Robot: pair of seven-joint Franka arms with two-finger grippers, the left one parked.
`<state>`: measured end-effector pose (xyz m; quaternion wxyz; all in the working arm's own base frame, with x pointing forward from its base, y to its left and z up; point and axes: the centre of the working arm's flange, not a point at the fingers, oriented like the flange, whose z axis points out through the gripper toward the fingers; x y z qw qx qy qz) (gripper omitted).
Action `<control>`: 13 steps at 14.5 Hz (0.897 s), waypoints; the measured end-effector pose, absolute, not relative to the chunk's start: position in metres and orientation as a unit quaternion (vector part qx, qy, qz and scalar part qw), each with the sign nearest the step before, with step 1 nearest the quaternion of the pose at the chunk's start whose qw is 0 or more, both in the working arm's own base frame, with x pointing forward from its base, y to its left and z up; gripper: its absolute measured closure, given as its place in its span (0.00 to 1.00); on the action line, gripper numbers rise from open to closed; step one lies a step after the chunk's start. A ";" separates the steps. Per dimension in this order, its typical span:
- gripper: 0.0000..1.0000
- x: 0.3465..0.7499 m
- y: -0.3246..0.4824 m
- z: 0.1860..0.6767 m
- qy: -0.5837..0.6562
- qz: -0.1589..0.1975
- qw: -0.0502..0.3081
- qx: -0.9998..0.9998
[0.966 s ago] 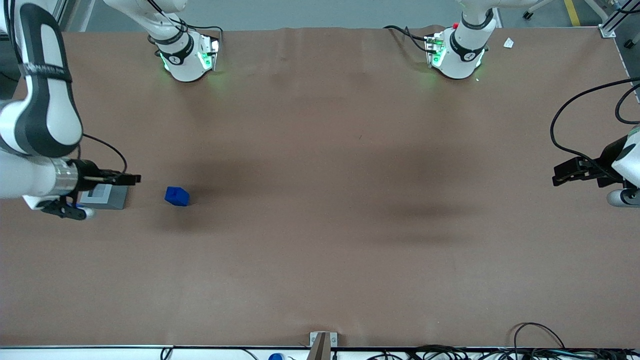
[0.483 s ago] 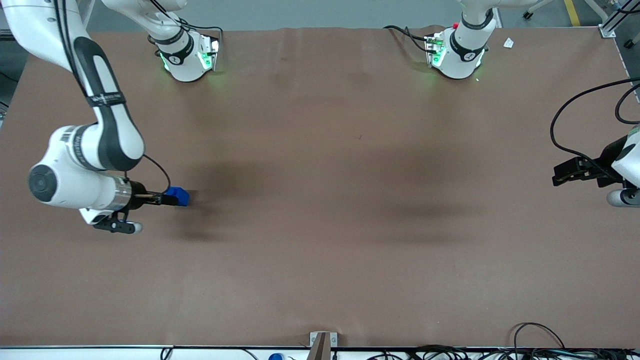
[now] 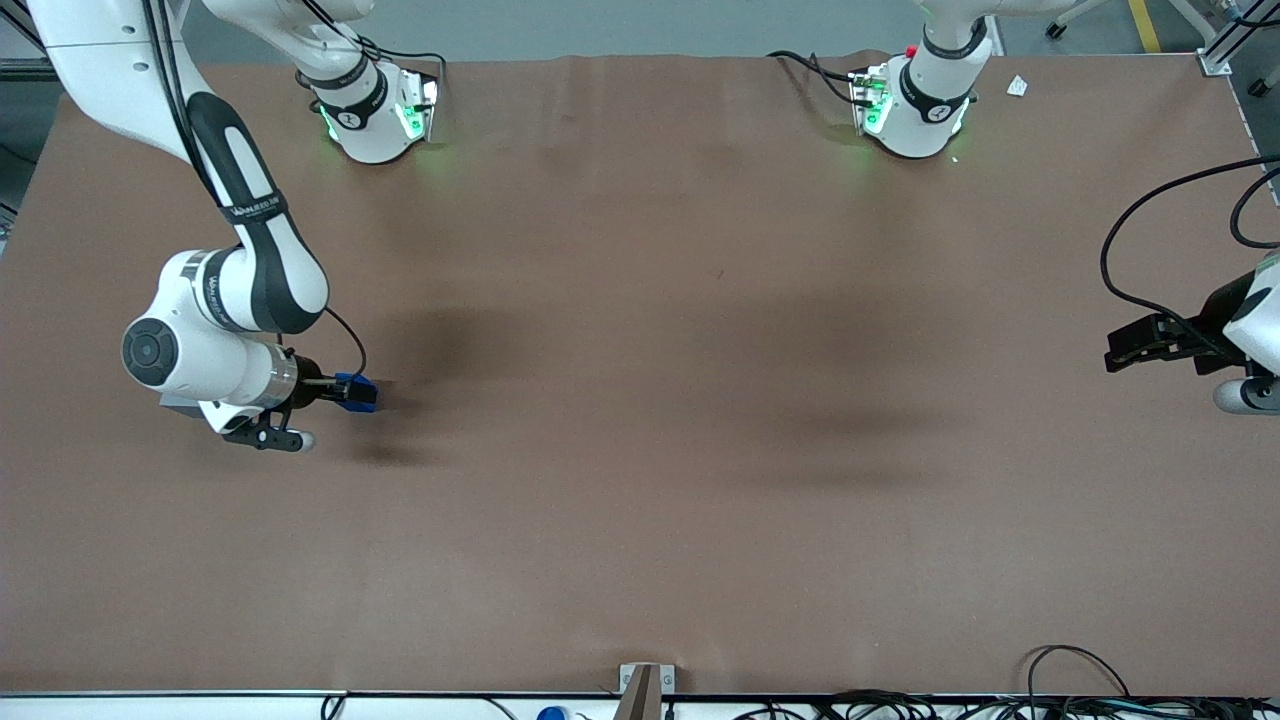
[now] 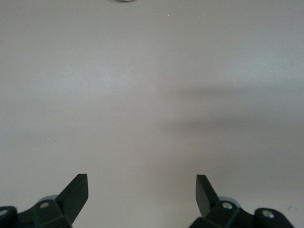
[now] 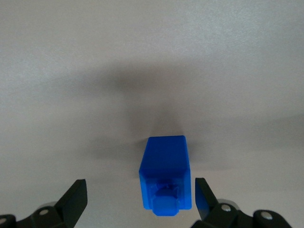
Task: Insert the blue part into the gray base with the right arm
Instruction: 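Lower the right gripper and close it on the blue block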
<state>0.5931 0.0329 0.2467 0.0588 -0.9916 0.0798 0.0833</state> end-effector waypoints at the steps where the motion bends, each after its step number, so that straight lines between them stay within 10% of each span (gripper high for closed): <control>1: 0.00 0.592 0.030 0.245 0.082 0.085 0.058 -0.991; 13: 0.04 0.582 0.022 0.218 0.077 0.096 0.039 -0.992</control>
